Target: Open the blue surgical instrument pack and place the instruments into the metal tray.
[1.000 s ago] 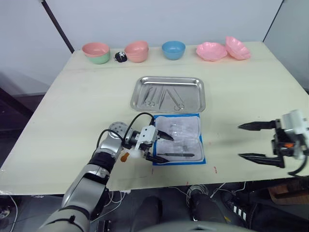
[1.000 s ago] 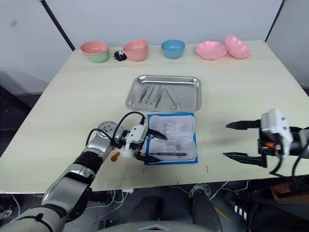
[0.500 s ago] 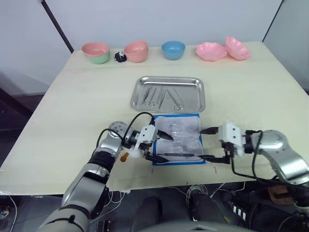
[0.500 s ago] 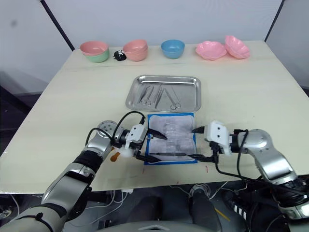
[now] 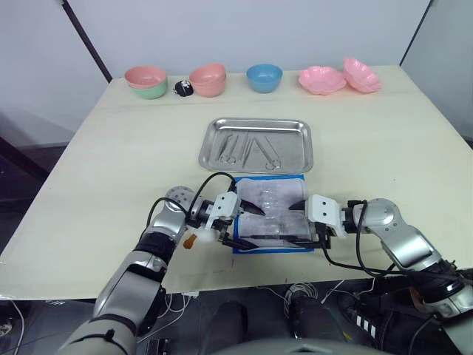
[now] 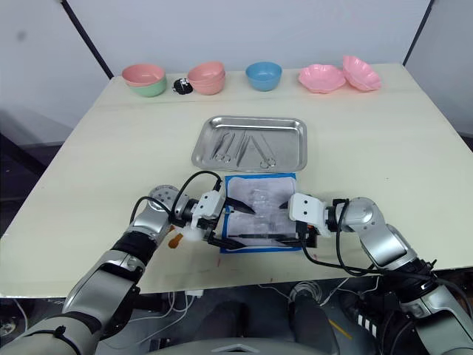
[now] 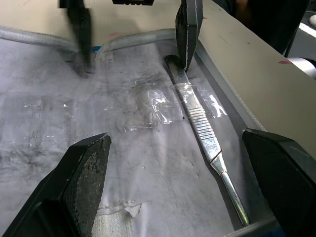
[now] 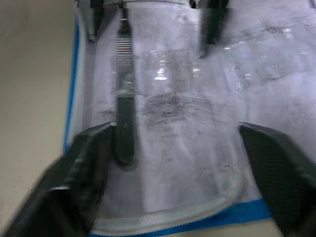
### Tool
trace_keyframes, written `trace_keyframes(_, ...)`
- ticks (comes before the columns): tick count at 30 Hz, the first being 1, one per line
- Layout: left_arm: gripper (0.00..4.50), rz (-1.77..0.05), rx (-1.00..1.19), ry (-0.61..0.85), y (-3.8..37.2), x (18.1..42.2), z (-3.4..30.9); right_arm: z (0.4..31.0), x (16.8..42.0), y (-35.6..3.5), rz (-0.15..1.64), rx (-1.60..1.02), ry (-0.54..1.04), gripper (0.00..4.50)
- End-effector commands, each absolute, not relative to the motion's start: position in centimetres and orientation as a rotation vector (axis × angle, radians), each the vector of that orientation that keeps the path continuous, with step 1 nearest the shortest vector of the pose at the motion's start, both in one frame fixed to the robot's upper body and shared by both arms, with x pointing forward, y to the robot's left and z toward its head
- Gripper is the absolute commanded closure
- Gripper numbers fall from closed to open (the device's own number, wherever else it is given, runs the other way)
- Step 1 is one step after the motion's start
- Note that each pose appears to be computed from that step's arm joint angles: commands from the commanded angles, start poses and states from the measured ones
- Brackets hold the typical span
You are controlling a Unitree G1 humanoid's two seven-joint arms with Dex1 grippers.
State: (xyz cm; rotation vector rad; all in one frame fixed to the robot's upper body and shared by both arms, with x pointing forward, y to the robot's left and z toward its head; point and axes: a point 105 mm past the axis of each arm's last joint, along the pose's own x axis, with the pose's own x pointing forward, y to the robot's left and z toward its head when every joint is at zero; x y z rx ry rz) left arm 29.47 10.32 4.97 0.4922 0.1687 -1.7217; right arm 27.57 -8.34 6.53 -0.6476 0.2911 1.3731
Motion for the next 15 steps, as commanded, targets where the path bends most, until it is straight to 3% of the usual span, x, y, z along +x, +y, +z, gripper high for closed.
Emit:
trace_keyframes(1,0.0,-1.741,0.487,0.413,12.7,27.3,0.8,3.0,26.4,-10.0,1.384,-0.644,0.473,1.91)
trace_keyframes(6,0.0,-1.739,0.489,0.416,12.9,27.3,0.8,2.8,26.2,-10.2,1.391,-0.622,0.49,4.26)
trace_keyframes(7,0.0,-1.738,0.489,0.416,12.9,27.3,0.9,3.0,26.2,-10.1,1.393,-0.616,0.485,4.46)
trace_keyframes(15,0.0,-1.738,0.484,0.411,12.7,27.3,0.8,5.0,26.1,-8.5,1.417,-0.632,0.432,4.46)
